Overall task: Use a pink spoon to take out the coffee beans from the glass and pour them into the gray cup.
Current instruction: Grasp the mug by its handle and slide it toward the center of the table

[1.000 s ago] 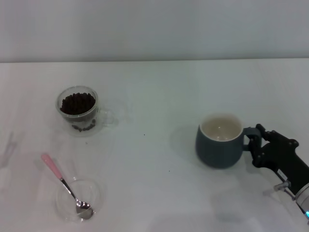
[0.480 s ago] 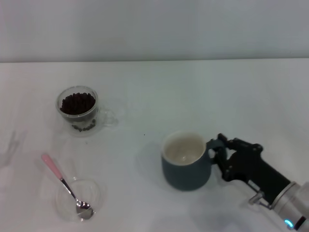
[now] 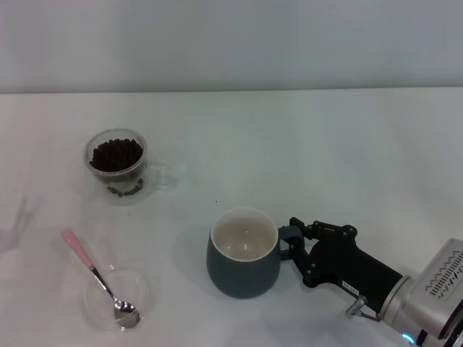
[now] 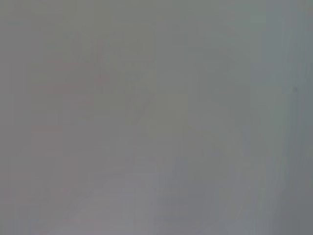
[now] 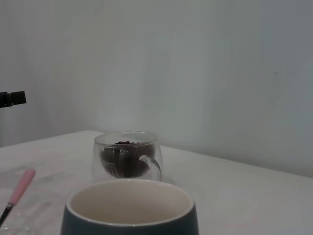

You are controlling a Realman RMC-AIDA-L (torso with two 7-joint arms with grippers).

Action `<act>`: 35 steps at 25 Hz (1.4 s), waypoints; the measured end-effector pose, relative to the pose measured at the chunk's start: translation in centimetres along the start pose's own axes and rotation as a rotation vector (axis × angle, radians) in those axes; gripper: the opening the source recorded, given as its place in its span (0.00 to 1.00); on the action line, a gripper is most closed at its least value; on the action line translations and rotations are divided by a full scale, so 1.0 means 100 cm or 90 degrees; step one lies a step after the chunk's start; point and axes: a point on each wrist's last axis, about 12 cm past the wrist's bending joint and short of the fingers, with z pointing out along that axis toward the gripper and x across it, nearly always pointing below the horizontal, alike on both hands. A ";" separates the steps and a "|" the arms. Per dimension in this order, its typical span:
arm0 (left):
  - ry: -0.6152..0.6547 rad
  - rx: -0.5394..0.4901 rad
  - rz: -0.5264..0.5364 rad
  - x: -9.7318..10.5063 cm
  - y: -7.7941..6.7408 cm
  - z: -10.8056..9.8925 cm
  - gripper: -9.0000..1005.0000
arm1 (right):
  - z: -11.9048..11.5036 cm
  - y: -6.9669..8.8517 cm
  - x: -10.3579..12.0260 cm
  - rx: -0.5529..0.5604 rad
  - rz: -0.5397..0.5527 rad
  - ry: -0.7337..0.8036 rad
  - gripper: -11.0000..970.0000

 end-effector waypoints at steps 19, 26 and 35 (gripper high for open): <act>-0.001 0.001 0.000 0.000 0.000 -0.002 0.88 | -0.011 0.000 0.007 -0.006 -0.024 0.014 0.41; 0.001 -0.003 -0.001 0.001 0.001 -0.004 0.88 | -0.028 0.002 0.011 -0.013 0.020 0.004 0.71; 0.002 -0.003 -0.010 0.002 -0.002 -0.006 0.89 | -0.050 0.000 0.018 -0.016 0.056 0.004 0.85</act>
